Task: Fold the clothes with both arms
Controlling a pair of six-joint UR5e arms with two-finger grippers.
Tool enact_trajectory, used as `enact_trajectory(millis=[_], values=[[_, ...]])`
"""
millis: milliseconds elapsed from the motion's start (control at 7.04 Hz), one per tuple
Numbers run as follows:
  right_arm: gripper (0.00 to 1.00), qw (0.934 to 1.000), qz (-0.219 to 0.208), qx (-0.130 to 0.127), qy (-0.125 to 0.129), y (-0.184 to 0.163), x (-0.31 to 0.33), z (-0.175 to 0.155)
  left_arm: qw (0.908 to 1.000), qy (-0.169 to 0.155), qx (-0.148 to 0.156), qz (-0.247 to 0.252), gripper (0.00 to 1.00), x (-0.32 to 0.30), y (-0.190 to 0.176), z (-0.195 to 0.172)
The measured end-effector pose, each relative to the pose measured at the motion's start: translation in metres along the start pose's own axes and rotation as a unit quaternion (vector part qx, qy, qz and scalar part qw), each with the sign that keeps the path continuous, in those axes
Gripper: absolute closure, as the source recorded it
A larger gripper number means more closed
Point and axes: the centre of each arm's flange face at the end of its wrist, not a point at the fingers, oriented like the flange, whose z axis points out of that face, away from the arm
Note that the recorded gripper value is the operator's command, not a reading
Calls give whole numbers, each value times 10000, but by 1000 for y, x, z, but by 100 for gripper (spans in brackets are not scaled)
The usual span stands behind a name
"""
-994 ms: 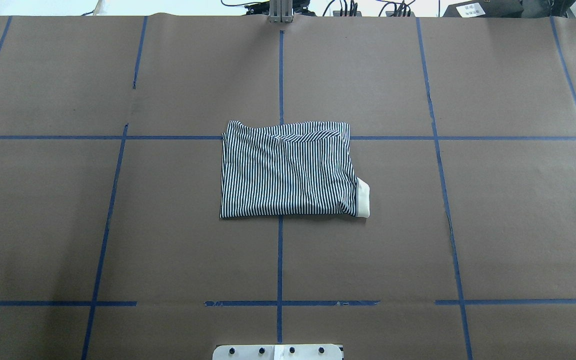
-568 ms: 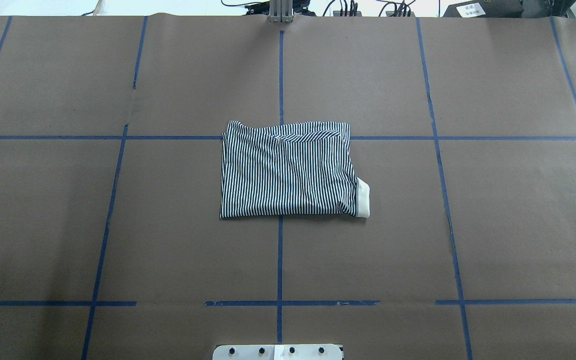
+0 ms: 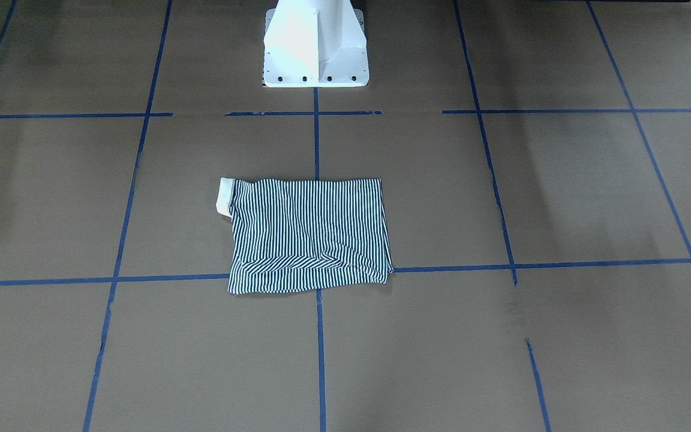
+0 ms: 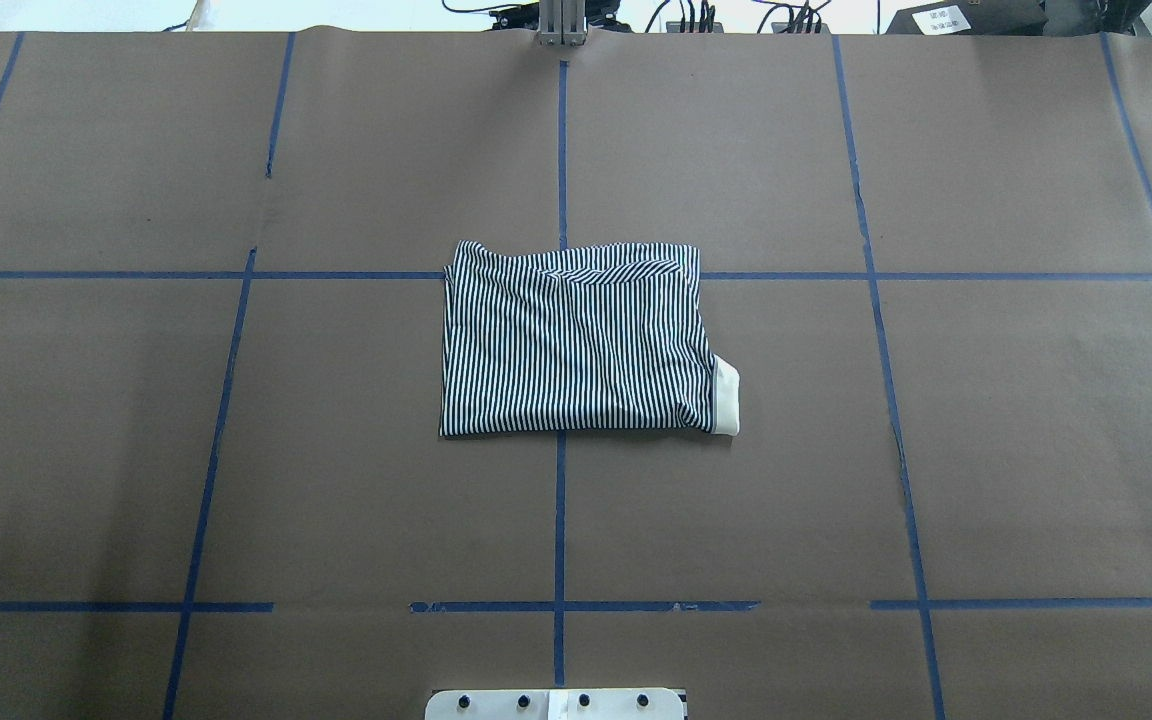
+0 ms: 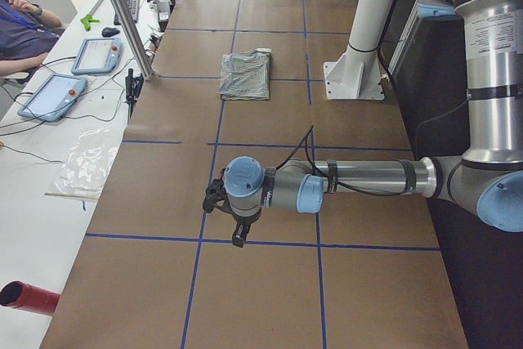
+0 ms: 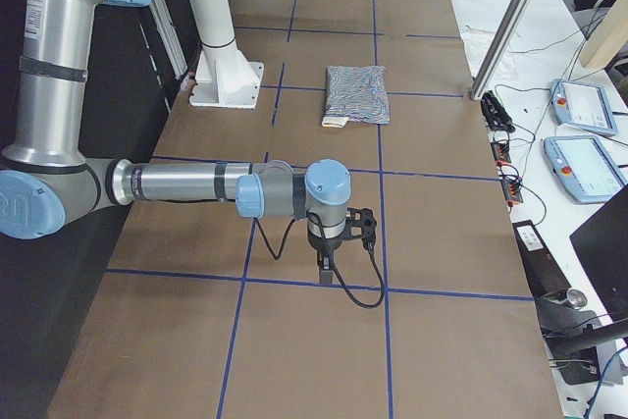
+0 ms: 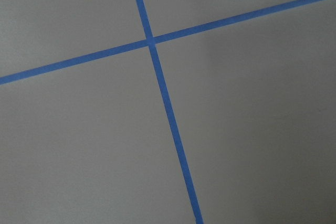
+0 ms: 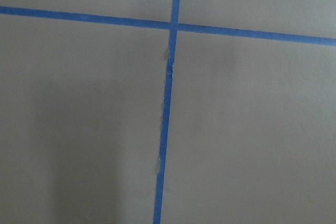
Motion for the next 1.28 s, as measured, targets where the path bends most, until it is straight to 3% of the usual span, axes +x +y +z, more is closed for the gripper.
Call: enact_trajectory(millis=[568, 994, 1278], values=[[0, 9998, 19, -114, 146, 7, 7, 6, 9999, -67, -83, -112, 0, -9, 2, 2], [0, 9998, 16, -114, 144, 8, 8, 7, 9975, -699, -7, -56, 0, -14, -13, -16], [0, 9998, 20, -112, 140, 8, 8, 8, 9965, -834, 38, 9, 0, -14, -21, -20]])
